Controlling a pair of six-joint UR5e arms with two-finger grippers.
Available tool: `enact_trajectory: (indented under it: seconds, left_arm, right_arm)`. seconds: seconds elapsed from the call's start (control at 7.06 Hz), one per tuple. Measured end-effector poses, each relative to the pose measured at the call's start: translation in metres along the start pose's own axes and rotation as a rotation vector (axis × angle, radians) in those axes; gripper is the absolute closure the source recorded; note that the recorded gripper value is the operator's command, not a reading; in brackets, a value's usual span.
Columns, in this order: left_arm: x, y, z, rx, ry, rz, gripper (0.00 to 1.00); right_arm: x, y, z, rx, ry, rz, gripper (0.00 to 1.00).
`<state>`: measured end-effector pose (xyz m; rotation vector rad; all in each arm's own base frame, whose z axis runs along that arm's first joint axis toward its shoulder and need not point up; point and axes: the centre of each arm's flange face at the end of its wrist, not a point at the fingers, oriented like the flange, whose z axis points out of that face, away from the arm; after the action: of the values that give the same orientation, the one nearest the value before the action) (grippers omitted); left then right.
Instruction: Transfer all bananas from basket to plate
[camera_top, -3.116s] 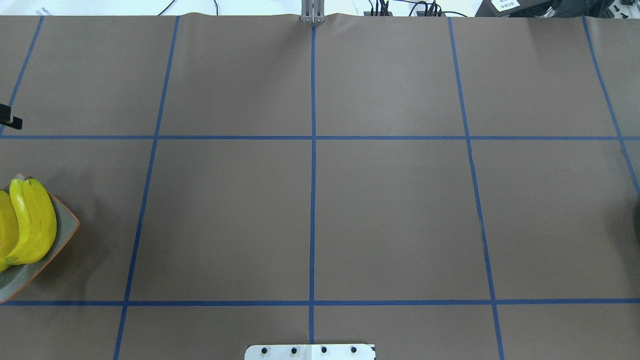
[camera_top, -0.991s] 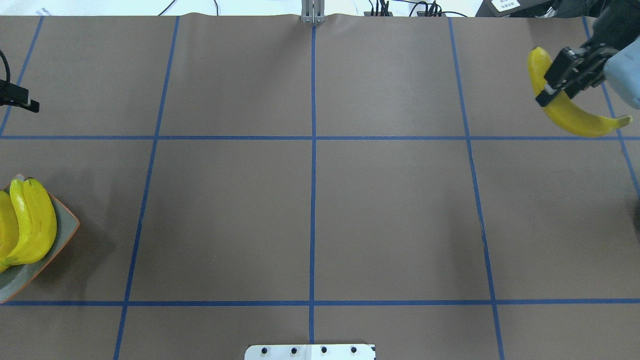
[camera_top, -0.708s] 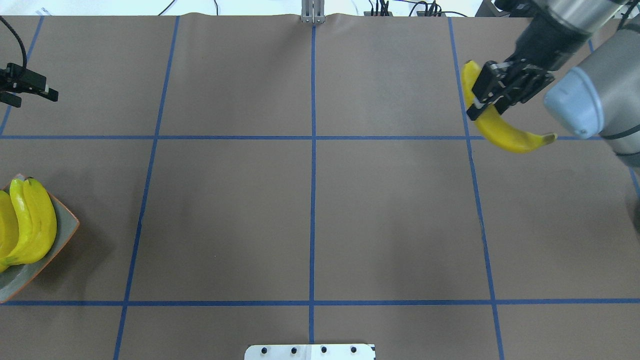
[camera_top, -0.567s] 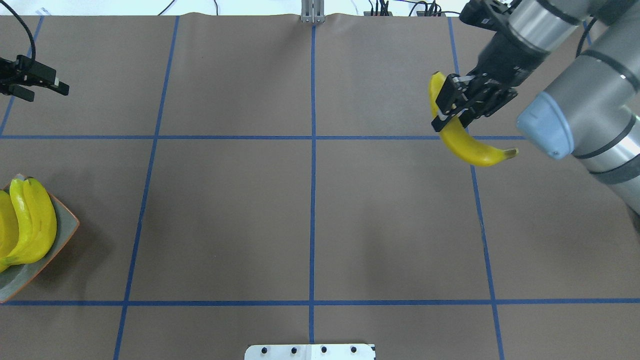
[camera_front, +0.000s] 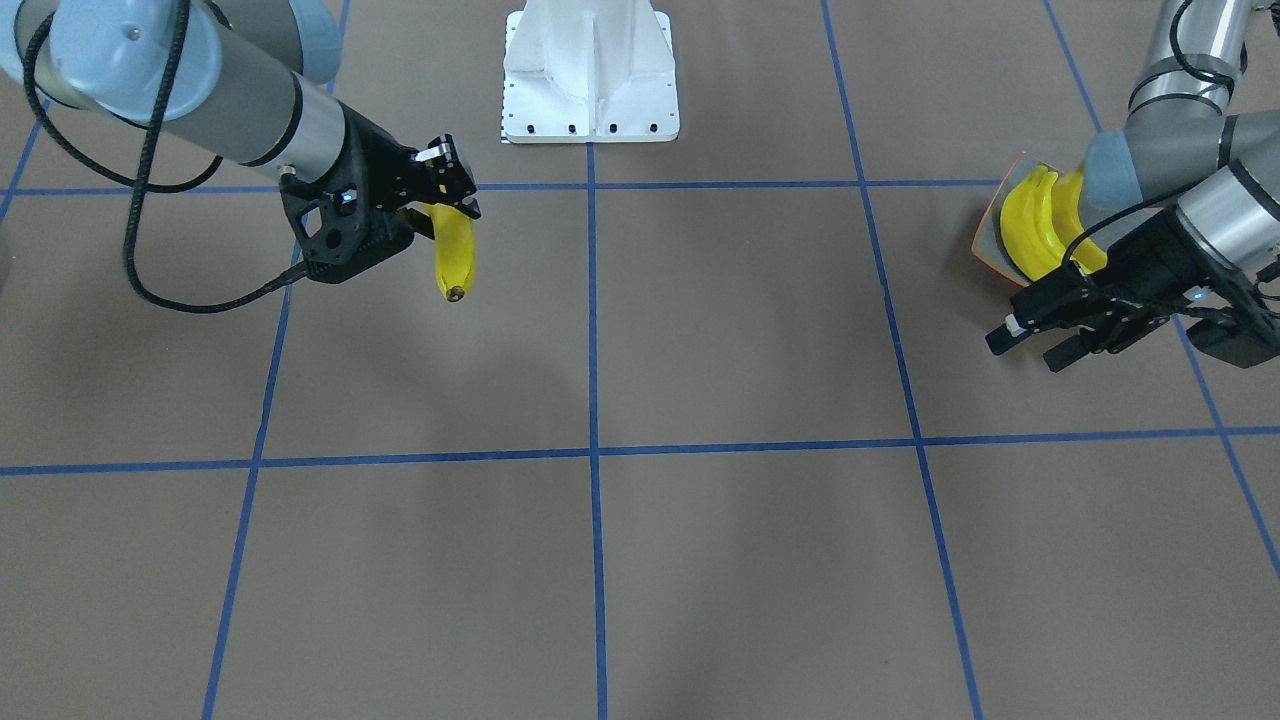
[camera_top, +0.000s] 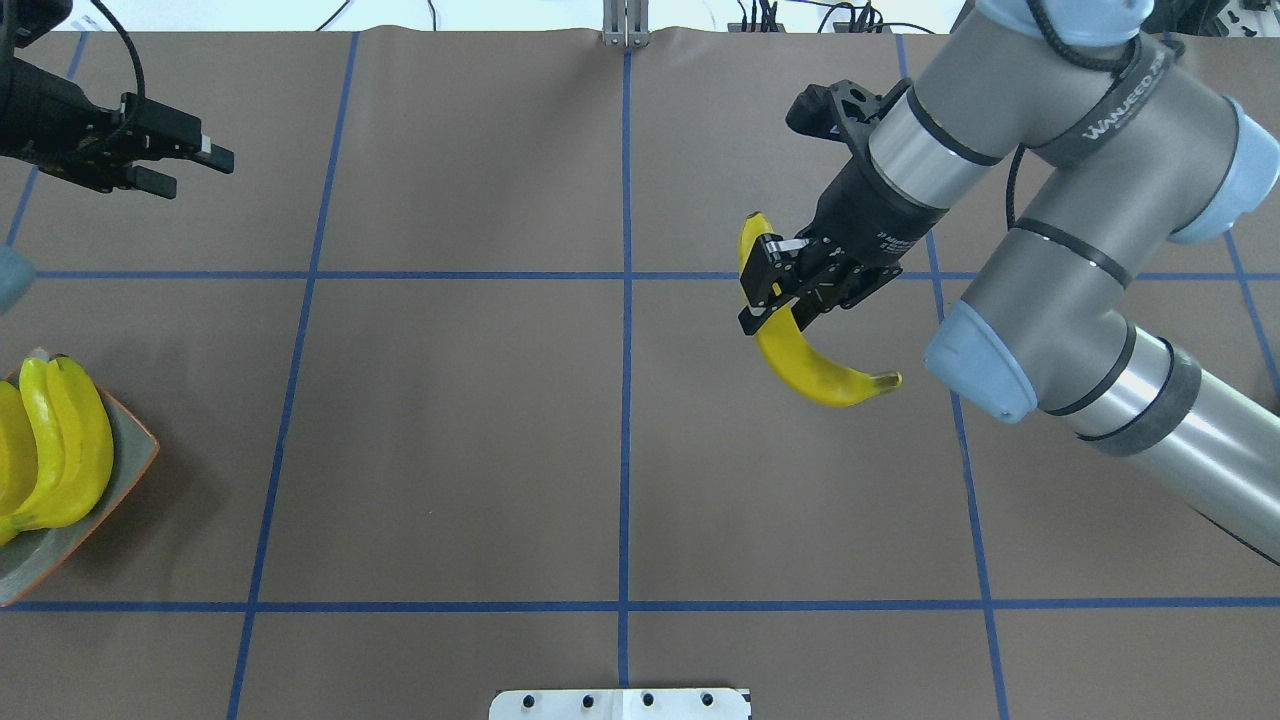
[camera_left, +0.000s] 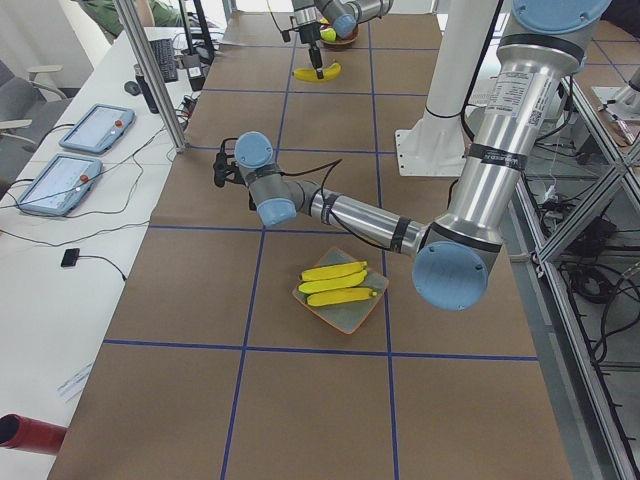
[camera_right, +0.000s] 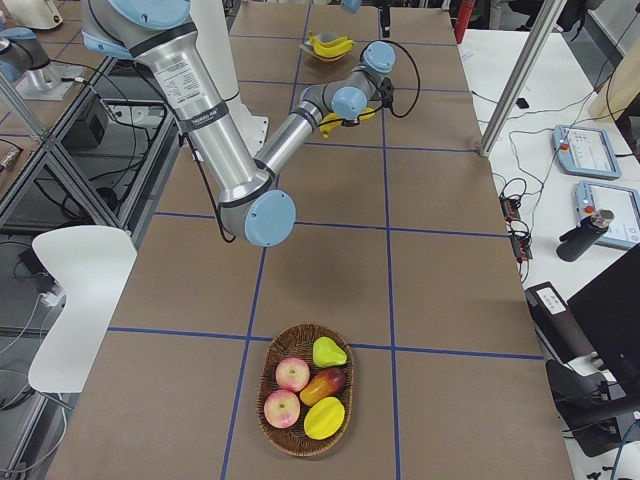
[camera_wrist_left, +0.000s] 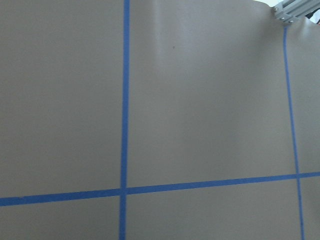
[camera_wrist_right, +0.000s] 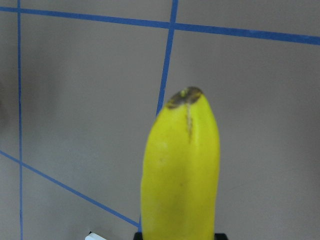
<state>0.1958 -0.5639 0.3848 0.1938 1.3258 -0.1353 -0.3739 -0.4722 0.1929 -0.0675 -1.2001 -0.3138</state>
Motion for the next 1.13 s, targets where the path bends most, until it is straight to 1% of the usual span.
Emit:
enact_trajectory:
  seconds: [0.14,0.28,0.42,0.57,0.71,0.85,1.13]
  left_arm:
    - [0.021,0.008,0.002,0.032,0.068,-0.039,0.0]
    - [0.046,0.021,0.008,0.061,0.145,-0.101,0.0]
    - [0.077,0.043,0.024,0.088,0.223,-0.172,0.0]
    - [0.106,0.069,0.046,0.113,0.285,-0.225,0.0]
    - [0.126,0.095,0.071,0.139,0.323,-0.254,0.0]
    - [0.142,0.121,0.098,0.161,0.346,-0.271,0.0]
    - [0.168,0.152,0.126,0.16,0.379,-0.281,0.0]
  right_arm:
    - [-0.013,0.004,0.013,0.024,0.007,-0.043,1.0]
    - [-0.022,0.007,0.025,0.055,0.016,-0.081,1.0]
    - [-0.029,0.01,0.035,0.083,0.032,-0.106,1.0]
    - [-0.039,0.012,0.045,0.11,0.048,-0.123,1.0]
    - [-0.049,0.012,0.054,0.135,0.061,-0.127,1.0]
    - [-0.062,0.008,0.062,0.154,0.066,-0.107,1.0]
    - [-0.086,-0.002,0.069,0.164,0.054,-0.031,1.0]
